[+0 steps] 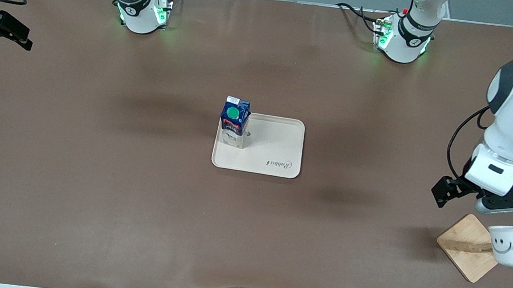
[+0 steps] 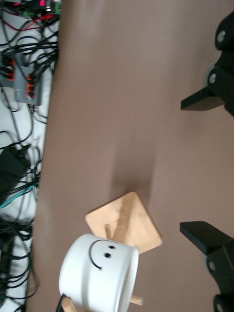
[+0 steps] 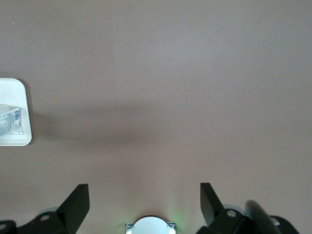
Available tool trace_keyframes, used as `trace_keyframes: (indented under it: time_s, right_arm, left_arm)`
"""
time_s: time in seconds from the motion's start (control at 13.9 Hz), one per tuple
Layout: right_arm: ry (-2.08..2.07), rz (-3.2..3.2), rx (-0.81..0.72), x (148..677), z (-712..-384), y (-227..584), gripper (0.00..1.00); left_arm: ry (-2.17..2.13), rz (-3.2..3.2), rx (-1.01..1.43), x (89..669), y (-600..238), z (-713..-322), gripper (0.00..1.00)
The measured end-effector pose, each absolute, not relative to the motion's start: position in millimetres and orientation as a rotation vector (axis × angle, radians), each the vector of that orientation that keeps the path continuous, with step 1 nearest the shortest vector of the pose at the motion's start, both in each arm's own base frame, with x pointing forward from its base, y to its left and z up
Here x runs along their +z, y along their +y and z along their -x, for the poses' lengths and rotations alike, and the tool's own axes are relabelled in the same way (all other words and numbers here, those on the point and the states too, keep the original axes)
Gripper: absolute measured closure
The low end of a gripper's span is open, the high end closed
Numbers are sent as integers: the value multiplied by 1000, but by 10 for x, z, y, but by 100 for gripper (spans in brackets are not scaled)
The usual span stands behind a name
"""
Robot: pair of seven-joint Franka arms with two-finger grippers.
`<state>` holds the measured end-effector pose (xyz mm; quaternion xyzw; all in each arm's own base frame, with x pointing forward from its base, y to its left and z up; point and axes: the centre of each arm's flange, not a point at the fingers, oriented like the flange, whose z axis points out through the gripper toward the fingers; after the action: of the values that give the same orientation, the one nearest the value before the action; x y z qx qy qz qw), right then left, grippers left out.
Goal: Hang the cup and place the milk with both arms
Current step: 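Open the left gripper and raise it away from the hung mug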
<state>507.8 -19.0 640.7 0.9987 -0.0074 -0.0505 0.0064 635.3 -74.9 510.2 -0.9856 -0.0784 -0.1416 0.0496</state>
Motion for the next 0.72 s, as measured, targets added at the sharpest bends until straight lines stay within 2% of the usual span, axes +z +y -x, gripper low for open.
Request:
trace_keyframes:
  time_s: [0.43,0.72]
  right_arm:
    - [150,-3114,-196,6242,-5192,396,0]
    - [151,-3108,-257,6094,-5254,400,0]
  left_arm:
    - [-169,3007,-171,5523,-798,-6189,0]
    - [-68,3027,-137,5843,-853,-6118,0]
